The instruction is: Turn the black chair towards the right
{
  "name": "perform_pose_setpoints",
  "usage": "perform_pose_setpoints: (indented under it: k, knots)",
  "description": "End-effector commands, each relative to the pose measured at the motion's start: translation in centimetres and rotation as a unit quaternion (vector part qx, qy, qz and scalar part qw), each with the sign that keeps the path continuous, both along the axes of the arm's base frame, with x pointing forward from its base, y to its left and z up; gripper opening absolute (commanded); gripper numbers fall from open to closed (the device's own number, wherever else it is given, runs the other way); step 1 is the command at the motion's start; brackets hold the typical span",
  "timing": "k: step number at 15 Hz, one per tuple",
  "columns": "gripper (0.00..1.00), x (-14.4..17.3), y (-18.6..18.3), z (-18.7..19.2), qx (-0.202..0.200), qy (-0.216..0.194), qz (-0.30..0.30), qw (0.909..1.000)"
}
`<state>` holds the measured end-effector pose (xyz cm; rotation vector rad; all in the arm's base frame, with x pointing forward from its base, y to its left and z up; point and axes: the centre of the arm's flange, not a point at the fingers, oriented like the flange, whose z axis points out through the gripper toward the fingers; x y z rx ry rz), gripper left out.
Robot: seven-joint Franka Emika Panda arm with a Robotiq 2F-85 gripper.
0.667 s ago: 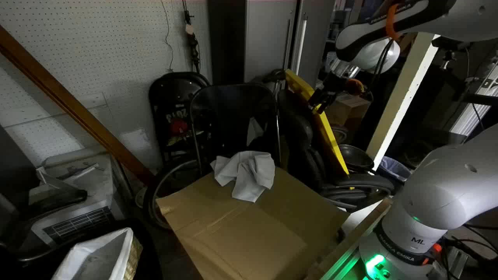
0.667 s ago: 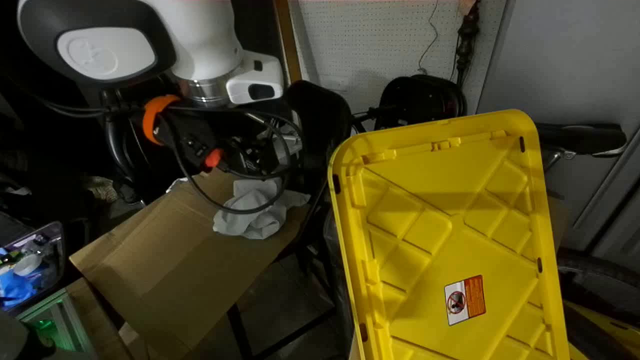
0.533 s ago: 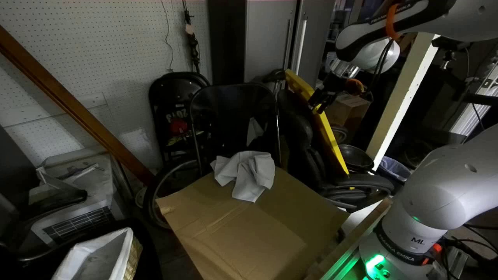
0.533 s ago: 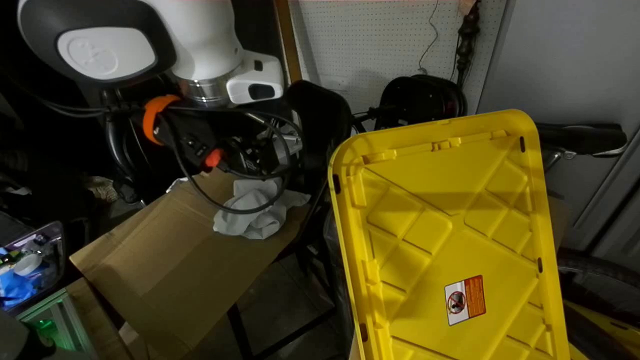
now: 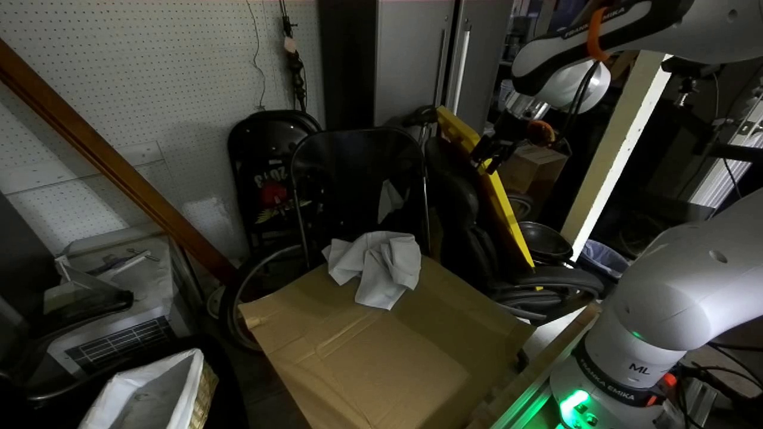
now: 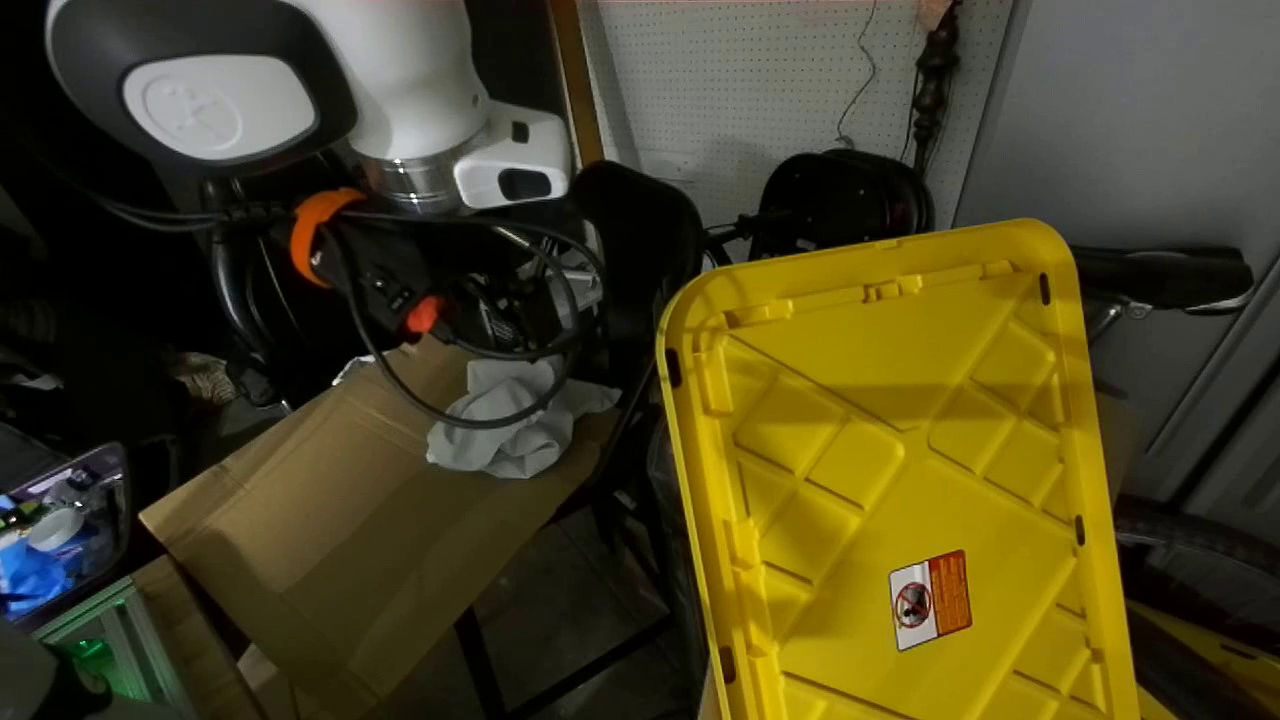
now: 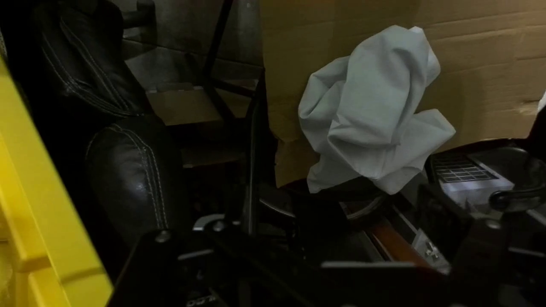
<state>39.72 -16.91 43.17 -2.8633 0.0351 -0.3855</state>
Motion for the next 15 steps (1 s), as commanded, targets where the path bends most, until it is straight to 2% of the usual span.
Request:
perform_pose_setpoints:
  k: [1,4,6,7,8,12,15]
  knots:
    - [1.00,3.6,0.4,-2.1,-0.004,0.017,-0.086,0.9962]
    - [1.00,6.0,1.1,-4.7,-0.032,0.009,-0.162,0.9861]
    - [1.00,7.4,1.1,-6.5,-0.051,-0.011,-0.208,0.9767]
    - [0.75,7.9,1.1,-7.4,-0.063,-0.018,-0.230,0.9711]
    - [0.74,8.2,1.1,-8.3,-0.073,-0.020,-0.252,0.9649]
    - [0.45,9.6,0.3,-11.7,-0.120,-0.031,-0.327,0.9370]
    - [0.24,10.1,-1.7,-14.3,-0.158,-0.019,-0.370,0.9153]
